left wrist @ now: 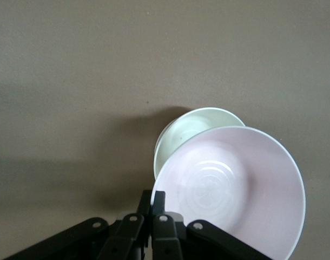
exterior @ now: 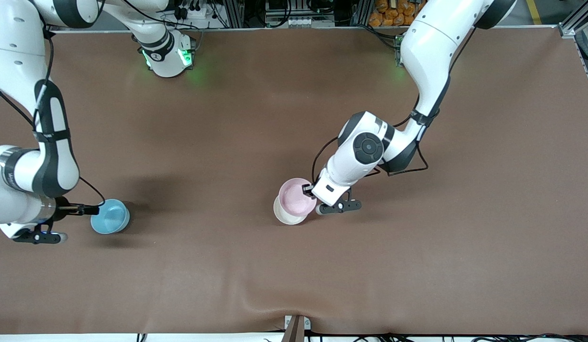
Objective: Stack pink and blue bowls on white bowl
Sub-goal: 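Lower the pink bowl into the white bowl while the right gripper grasps, then open the left gripper and withdraw while the right gripper lifts the blue bowl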
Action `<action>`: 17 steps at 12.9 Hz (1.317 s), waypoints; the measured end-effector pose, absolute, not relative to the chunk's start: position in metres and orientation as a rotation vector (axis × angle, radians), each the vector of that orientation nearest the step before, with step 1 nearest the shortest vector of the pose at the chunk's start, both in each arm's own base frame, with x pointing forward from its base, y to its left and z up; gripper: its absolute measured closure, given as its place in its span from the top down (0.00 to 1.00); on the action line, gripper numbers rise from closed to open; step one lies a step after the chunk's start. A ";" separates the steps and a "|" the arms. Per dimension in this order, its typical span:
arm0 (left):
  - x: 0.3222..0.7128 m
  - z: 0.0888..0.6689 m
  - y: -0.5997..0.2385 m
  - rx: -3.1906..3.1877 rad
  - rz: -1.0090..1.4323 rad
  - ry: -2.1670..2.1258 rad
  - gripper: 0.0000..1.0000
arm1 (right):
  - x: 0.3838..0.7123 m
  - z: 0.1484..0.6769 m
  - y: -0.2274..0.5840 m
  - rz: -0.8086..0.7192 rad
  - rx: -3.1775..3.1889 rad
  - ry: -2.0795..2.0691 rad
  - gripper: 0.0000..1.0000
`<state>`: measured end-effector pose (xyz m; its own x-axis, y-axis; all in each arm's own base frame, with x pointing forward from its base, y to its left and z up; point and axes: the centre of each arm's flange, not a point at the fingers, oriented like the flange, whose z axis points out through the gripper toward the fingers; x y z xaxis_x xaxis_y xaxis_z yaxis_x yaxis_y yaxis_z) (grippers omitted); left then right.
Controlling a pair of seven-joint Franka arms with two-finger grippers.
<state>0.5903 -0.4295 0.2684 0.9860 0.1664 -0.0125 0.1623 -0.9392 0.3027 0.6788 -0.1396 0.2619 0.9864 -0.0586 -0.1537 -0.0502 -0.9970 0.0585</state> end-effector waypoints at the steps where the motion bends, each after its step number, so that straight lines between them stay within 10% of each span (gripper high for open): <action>1: 0.591 0.266 -0.430 2.826 0.020 0.238 0.03 | 0.679 0.256 -0.139 -0.234 3.077 -0.082 1.00; 10: 0.596 0.239 -0.448 2.788 0.091 0.221 0.03 | 0.662 0.212 -0.152 -0.144 3.118 -0.088 1.00; 14: 0.595 0.225 -0.447 2.791 0.089 0.224 0.07 | 0.656 0.205 -0.161 -0.154 3.149 -0.095 0.56; 17: 0.596 0.225 -0.448 2.791 0.109 0.212 0.38 | 0.656 0.205 -0.164 -0.154 3.150 -0.099 0.22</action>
